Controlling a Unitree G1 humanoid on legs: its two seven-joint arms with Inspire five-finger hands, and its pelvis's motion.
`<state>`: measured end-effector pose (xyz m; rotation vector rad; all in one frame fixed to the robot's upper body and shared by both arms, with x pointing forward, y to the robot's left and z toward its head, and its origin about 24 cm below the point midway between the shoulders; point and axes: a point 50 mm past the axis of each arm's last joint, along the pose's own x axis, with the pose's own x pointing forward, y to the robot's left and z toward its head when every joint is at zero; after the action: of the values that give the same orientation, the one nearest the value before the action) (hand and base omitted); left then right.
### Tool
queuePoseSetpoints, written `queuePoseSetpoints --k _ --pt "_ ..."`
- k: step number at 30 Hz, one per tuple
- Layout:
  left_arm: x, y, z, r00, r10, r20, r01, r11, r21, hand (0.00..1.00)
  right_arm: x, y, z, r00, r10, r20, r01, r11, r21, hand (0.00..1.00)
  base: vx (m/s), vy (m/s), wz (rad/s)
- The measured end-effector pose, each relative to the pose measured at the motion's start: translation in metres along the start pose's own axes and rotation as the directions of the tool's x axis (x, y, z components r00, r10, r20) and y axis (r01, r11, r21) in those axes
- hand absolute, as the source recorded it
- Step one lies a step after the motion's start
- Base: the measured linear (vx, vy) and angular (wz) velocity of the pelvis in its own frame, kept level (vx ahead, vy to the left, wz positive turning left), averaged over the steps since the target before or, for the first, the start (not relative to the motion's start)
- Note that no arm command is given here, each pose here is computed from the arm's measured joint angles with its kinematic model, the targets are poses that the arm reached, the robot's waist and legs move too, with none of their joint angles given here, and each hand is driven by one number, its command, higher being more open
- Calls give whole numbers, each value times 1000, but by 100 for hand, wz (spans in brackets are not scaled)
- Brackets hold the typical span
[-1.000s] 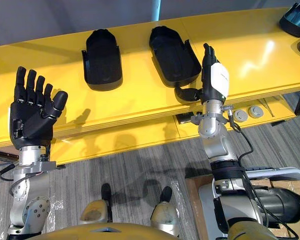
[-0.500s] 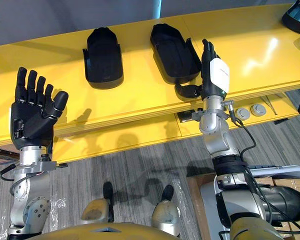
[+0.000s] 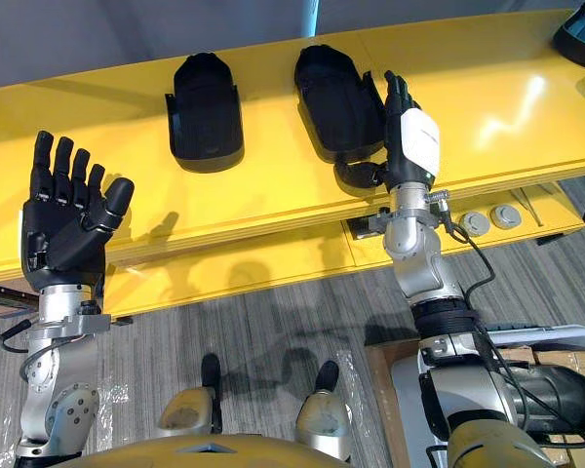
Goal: Walk over and take three plastic housings, then place them on the shelf
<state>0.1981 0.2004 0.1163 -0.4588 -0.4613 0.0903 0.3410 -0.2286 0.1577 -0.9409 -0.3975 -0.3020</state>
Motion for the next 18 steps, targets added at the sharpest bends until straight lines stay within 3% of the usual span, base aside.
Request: queuePoseSetpoints --k 11,14,18 --pt "-2 -6 -6 999 -27 -27 27 999 -19 100 7 3 -2 1000 21 -7 -21 1000 -22 100 -11 -4 2" --pt "-5 -5 -7 999 -27 -35 26 999 -21 100 -13 2 -4 1000 22 2 -22 1000 -7 100 0 0 0" --pt "-11 0 -7 999 -12 -49 12 1000 -6 100 -68 -2 0 1000 -1 -2 1 996 86 100 43 -9 -7"
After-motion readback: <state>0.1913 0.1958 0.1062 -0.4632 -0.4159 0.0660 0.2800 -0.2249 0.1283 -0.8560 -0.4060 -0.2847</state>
